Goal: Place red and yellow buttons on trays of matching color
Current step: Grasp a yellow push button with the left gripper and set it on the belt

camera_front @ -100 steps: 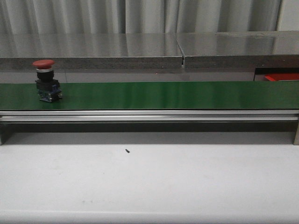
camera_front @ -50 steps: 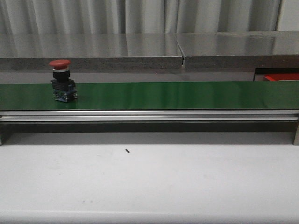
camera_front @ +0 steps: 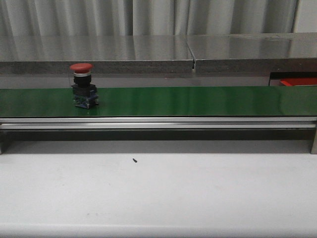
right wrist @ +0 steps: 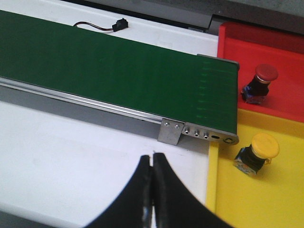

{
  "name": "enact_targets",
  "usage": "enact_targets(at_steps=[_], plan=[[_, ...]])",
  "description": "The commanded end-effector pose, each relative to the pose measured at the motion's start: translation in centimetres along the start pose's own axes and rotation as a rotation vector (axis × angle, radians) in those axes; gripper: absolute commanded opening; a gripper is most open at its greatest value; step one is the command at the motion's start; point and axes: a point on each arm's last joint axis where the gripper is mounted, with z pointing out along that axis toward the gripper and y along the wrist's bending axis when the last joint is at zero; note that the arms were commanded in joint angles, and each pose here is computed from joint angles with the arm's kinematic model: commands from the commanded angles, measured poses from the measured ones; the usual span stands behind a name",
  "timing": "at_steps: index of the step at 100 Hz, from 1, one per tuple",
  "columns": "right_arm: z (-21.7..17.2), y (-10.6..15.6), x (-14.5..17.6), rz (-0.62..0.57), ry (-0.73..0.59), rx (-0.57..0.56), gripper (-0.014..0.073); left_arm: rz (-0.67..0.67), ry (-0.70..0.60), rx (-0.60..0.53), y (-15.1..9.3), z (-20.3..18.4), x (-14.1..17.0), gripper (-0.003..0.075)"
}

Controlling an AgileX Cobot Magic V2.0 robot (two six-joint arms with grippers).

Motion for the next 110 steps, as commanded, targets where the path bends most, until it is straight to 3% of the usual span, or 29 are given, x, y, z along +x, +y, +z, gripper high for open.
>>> enact_targets(at_steps=[1,58,68,85,92,98,110], plan=[[-0.5,-0.2,-1.2,0.001,-0.082,0.021,-0.0066,0.029,-0.088,0.016,-1.5,-1.6,-1.3,-0.0019],[-0.5,-0.2,-1.2,0.001,-0.082,0.021,-0.0066,0.043,0.046,0.047,-2.0,2.9,0.2,-0.0004],[-0.5,-0.2,-1.2,0.001,-0.082,0.021,-0.0066,0.059,0.056,0.051,-2.0,3.0,0.3,0.0110],[-0.5,-0.2,-1.2,0.001,-0.082,0.021,-0.0066,0.040,0.058,0.076,-2.2,2.9,0.3,0.0533],[-0.5,-0.2,-1.2,0.001,-0.082,0.021,-0.0066,0.033,0.048,0.088,-2.5,2.6,0.2,0.0658],[-0.5,-0.2,-1.2,0.001,-0.082,0.021,-0.0066,0.050,0.027,0.099,-2.8,1.9,0.0,0.0701],[-0.5,-0.2,-1.2,0.001,-0.082,0.021,-0.0066,0.089,-0.039,0.122,-4.1,0.1,-0.6,0.0676]])
